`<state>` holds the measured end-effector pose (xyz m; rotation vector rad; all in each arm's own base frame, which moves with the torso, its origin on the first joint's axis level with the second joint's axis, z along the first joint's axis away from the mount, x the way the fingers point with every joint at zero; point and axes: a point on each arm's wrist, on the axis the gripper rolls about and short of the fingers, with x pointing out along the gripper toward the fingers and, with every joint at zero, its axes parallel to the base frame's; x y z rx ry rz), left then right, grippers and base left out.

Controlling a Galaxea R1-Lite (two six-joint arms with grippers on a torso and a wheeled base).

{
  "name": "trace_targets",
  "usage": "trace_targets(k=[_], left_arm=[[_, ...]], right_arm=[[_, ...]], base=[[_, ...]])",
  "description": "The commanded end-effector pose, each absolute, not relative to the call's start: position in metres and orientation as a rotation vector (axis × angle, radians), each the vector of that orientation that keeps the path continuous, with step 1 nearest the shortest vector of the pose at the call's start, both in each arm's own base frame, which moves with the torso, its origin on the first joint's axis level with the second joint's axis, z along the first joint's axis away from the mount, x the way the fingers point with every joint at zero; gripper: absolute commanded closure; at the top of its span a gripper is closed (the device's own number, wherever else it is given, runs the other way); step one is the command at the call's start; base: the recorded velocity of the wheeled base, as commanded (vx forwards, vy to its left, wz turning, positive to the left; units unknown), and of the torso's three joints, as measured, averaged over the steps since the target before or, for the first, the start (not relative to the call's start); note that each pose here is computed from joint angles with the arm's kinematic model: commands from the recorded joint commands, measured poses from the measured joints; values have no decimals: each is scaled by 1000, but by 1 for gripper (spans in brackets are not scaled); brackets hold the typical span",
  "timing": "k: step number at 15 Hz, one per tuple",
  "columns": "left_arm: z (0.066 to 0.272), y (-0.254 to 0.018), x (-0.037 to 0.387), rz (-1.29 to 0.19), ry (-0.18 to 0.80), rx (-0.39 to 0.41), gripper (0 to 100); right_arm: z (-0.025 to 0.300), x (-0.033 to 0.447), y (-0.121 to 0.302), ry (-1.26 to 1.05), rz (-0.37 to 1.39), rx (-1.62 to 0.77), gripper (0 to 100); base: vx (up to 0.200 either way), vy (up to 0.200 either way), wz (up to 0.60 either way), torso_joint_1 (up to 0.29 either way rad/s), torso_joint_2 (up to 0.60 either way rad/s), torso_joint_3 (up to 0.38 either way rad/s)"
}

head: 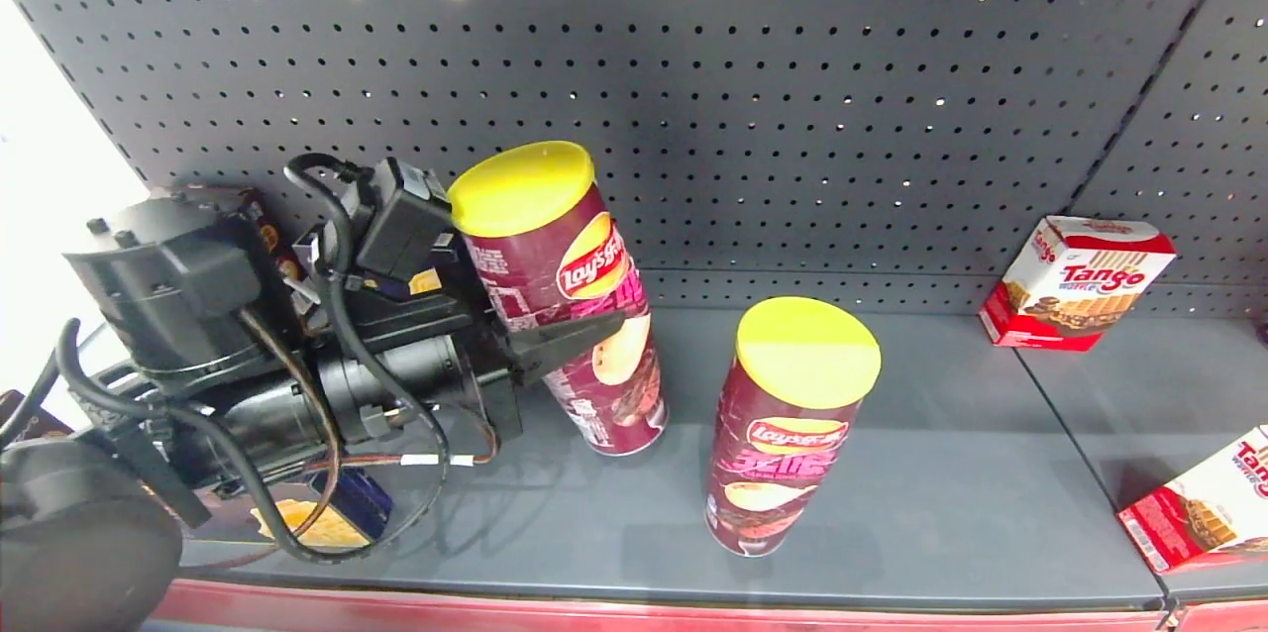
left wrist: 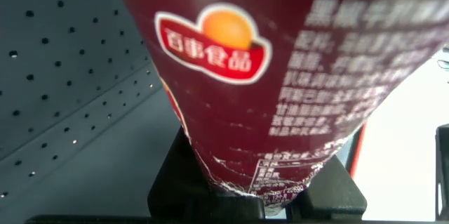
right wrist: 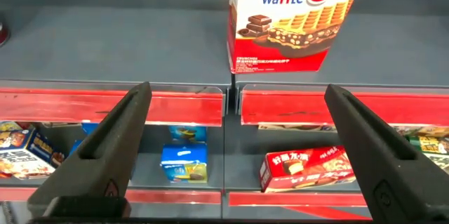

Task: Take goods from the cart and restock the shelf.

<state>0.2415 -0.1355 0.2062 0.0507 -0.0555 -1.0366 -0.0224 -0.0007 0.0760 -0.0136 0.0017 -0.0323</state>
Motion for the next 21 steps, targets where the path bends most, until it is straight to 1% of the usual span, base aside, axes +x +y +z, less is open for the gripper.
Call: trace_targets(k=[1,2,3,4,6,7,8,9,10,13,15,16,18,21], left_arm=[[217,-145,258,-1043,-15,51,100],[221,-147,260,-1047,4,50,100],[232,-156,265,-1086,82,48,100],[237,-162,267,-1104,105,72,100],[227,-172,279,-1098,101,148,100],[219,-176,292,-984,45,247,100],[216,-177,296,-956,31,262,100],[209,-181,303,-965,30,262,100],[207,-183,306,-977,24,262,100],[209,-191,324,-1037,-9,244,100],[210,-194,329,-1070,-20,240,100],[207,-197,334,-1099,-25,238,100],[200,-200,341,-1098,-13,240,100],[196,-201,353,-1087,-16,247,100]], right_arm=[[76,-22,-1,2,-32,-14,0],[76,-22,-1,2,-34,-14,0],[76,-22,-1,2,-32,-14,0],[76,-22,-1,2,-32,-14,0],[76,-22,-1,2,-32,-14,0],[76,-22,-1,2,-31,-14,0],[76,-22,-1,2,-32,-14,0],[76,-22,-1,2,-32,-14,0],[76,-22,-1,2,-32,-14,0],[76,-22,-1,2,-32,-14,0],[76,-22,-1,2,-32,-14,0],[76,-22,-1,2,-32,-14,0],[76,-22,-1,2,-32,-14,0],[76,-22,-1,2,-32,-14,0]], base=[[0,0,0,0,0,0],[0,0,0,0,0,0],[0,0,0,0,0,0],[0,0,0,0,0,0],[0,0,0,0,0,0],[0,0,0,0,0,0],[0,0,0,0,0,0],[0,0,0,0,0,0],[0,0,0,0,0,0],[0,0,0,0,0,0],[0,0,0,0,0,0],[0,0,0,0,0,0],[0,0,0,0,0,0],[0,0,0,0,0,0]])
